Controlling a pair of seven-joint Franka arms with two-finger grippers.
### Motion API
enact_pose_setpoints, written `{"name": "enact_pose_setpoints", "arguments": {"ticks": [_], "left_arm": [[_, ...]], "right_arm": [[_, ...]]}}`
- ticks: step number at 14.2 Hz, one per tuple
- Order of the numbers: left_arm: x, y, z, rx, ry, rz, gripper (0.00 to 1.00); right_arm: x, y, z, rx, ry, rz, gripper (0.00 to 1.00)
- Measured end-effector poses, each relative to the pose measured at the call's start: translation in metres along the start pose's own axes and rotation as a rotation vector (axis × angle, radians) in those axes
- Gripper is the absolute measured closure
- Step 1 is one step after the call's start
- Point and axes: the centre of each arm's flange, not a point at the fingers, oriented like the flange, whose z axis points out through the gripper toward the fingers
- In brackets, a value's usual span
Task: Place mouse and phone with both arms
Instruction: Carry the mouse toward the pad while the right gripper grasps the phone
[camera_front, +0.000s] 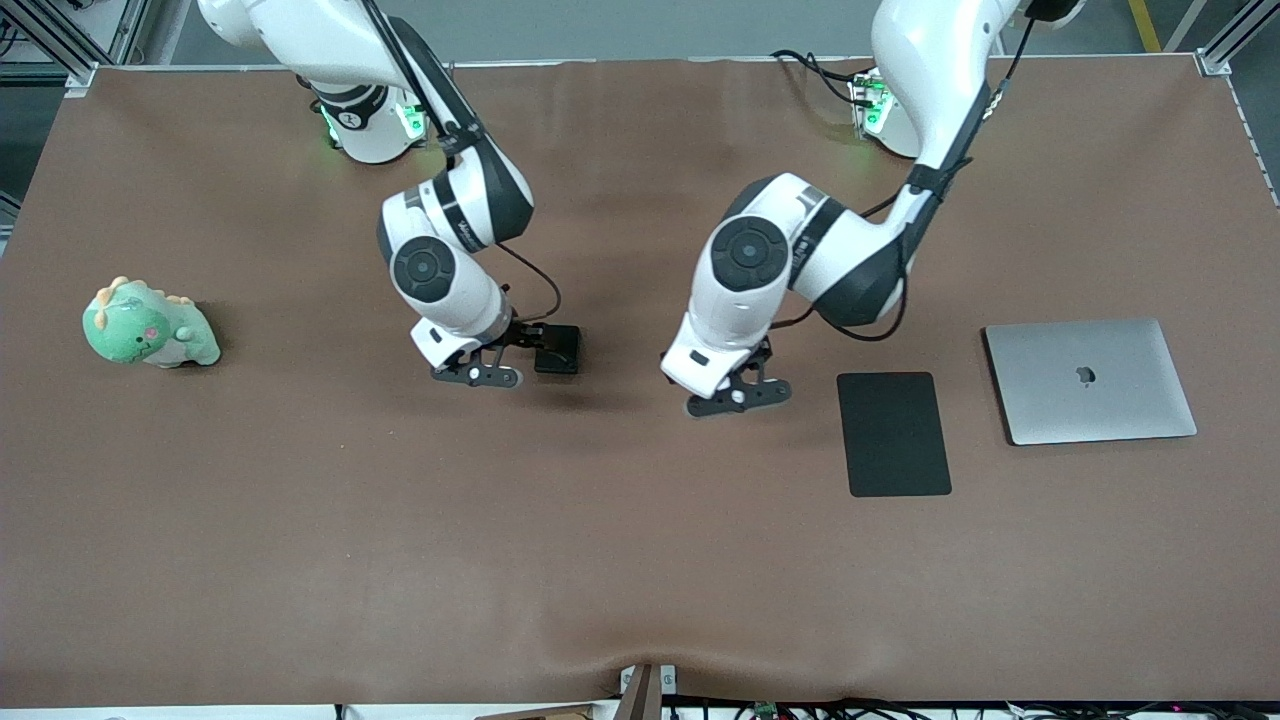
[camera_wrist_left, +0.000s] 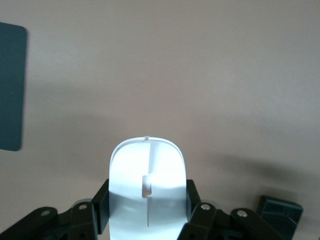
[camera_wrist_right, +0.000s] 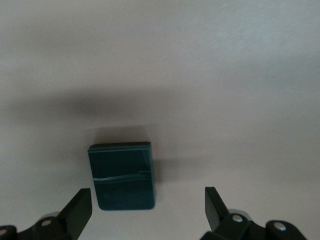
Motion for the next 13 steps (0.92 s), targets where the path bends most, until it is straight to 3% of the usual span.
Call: {"name": "enact_pose_setpoints", "arguments": {"ticks": [5,13], "left_arm": [[0.046,-0.065,-0.002,0.021,-0.016,0.023,0.40],[0.063,-0.151,0.022,0.074,-0.090,0.140,0.40]], "right_arm": [[-0.006,-0.014,0.032,-0.009,0.020,-0.007,0.00],[-0.016,-0.030,0.065,0.012,0.021,0.014,0.00]]}}
